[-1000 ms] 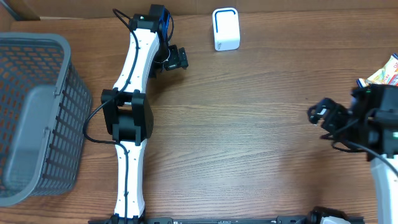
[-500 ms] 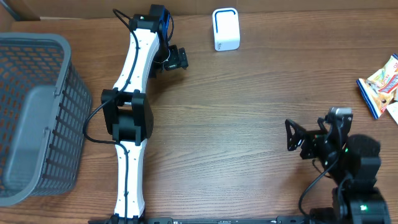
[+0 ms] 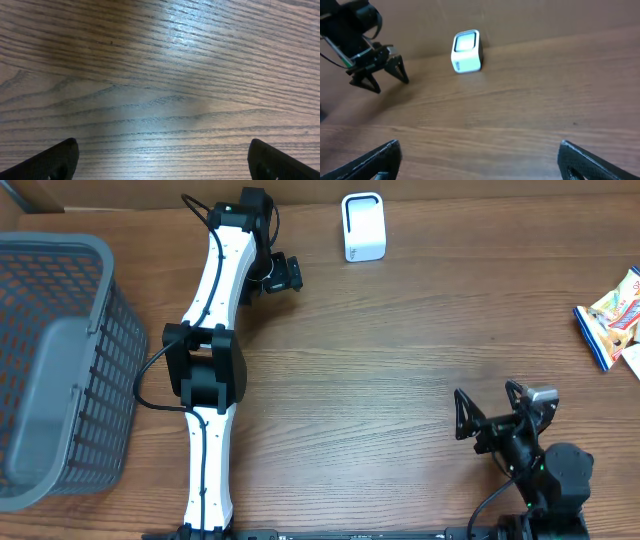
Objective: Scan the item barcode
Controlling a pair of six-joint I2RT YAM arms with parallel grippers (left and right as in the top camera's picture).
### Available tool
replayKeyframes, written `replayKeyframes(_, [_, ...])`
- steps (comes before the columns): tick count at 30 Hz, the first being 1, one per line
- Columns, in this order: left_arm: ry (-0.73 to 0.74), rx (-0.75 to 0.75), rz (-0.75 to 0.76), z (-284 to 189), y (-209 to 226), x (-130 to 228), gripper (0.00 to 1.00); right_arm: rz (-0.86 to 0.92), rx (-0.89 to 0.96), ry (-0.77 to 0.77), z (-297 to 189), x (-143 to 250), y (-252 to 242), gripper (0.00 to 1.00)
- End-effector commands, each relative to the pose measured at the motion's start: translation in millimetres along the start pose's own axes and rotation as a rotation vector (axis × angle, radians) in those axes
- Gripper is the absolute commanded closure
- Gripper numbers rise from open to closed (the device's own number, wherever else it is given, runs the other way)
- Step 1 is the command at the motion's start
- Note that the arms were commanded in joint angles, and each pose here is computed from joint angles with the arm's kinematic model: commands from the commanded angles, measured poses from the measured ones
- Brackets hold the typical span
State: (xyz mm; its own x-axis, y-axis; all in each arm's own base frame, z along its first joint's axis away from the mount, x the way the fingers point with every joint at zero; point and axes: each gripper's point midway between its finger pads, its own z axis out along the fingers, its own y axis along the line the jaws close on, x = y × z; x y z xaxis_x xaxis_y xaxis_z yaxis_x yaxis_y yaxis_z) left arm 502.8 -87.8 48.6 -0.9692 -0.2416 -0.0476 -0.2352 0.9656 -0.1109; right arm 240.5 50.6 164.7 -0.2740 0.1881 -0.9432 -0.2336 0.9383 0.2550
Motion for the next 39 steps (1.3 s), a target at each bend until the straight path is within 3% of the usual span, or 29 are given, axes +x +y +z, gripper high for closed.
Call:
replayKeyframes(1, [-0.012, -0.003, 0.008, -1.5, -3.1, -1.9, 0.00, -0.028, -0.019, -0.062, -1.8, -1.9, 2.4, 0.00])
replayKeyframes(17, [-0.012, -0.002, 0.008, -1.5, -3.2, -1.9, 0.00, -0.207, 0.027, -0.262, -5.8, -21.1, -3.2, 0.00])
replayKeyframes(39, [-0.012, -0.002, 0.008, -1.5, -3.2, -1.9, 0.00, -0.174, 0.151, -0.222, -5.2, -12.4, -26.7, 0.00])
